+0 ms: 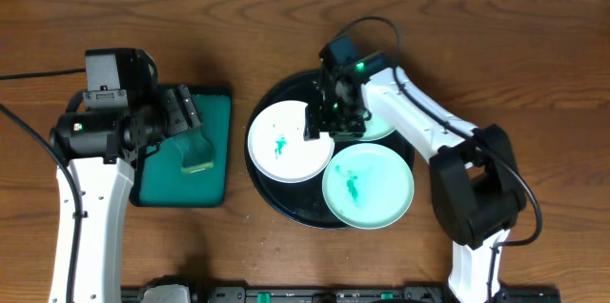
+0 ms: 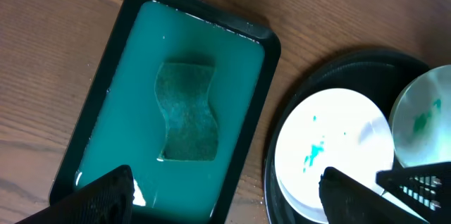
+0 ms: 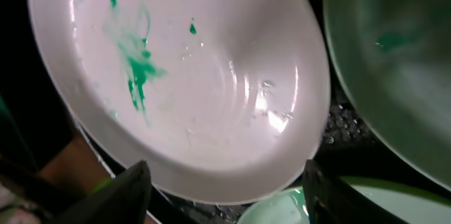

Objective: Clean dirty plates on tray and stack at the side

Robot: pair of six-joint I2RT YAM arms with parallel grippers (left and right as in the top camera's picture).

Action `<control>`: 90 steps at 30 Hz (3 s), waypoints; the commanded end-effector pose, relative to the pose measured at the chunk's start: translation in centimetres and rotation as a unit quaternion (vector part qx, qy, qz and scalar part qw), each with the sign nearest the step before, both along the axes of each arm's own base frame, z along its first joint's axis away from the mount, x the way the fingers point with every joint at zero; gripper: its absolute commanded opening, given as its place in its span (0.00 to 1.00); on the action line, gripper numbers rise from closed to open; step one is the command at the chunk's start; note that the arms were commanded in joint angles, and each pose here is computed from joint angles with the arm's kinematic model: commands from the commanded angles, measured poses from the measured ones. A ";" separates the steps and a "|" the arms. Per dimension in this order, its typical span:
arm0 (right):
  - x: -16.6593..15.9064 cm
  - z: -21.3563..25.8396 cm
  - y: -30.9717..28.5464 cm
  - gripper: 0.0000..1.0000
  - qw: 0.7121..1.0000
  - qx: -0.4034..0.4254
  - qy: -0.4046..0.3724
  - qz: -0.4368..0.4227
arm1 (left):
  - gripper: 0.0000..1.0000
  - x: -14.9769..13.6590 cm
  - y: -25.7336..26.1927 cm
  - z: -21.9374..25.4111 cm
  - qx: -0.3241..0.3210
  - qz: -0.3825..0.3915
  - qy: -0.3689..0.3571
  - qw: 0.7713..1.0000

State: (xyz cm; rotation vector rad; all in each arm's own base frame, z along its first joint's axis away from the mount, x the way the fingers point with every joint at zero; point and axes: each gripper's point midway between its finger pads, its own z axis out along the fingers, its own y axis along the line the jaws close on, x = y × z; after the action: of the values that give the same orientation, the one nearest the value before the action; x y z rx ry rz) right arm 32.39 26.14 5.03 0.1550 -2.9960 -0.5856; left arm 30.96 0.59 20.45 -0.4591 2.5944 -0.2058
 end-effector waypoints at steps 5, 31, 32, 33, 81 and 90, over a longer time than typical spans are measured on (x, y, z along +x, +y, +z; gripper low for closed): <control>1.1 -0.2 -0.6 0.62 0.998 -0.039 -0.017 -0.050 | 0.84 0.2 0.2 0.8 0.000 0.006 -0.009 1.000; 0.3 -5.0 -1.3 0.52 0.997 -0.064 -0.003 0.034 | 0.84 0.2 0.2 0.8 0.000 0.006 -0.009 1.000; 0.3 -5.0 -1.2 0.45 0.997 -0.064 -0.004 0.034 | 0.84 0.2 0.2 0.8 0.000 0.006 -0.009 1.000; 0.4 -5.0 -1.2 0.33 0.997 -0.064 -0.005 0.034 | 0.84 0.2 0.2 0.8 0.000 0.006 -0.009 1.000; -0.4 -5.0 -1.8 0.02 0.997 -0.075 0.012 0.032 | 0.60 2.2 2.3 -17.3 0.016 0.087 0.236 0.968; -0.6 -5.0 -2.0 0.02 0.996 -0.078 0.017 0.033 | 0.56 1.4 2.2 -20.6 0.016 0.085 0.283 0.955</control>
State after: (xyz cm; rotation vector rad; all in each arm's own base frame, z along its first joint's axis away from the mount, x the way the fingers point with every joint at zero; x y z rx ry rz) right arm 32.37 24.12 0.55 0.2220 -3.0030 -0.3479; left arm 33.09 2.32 1.19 -0.7932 3.0459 -0.0052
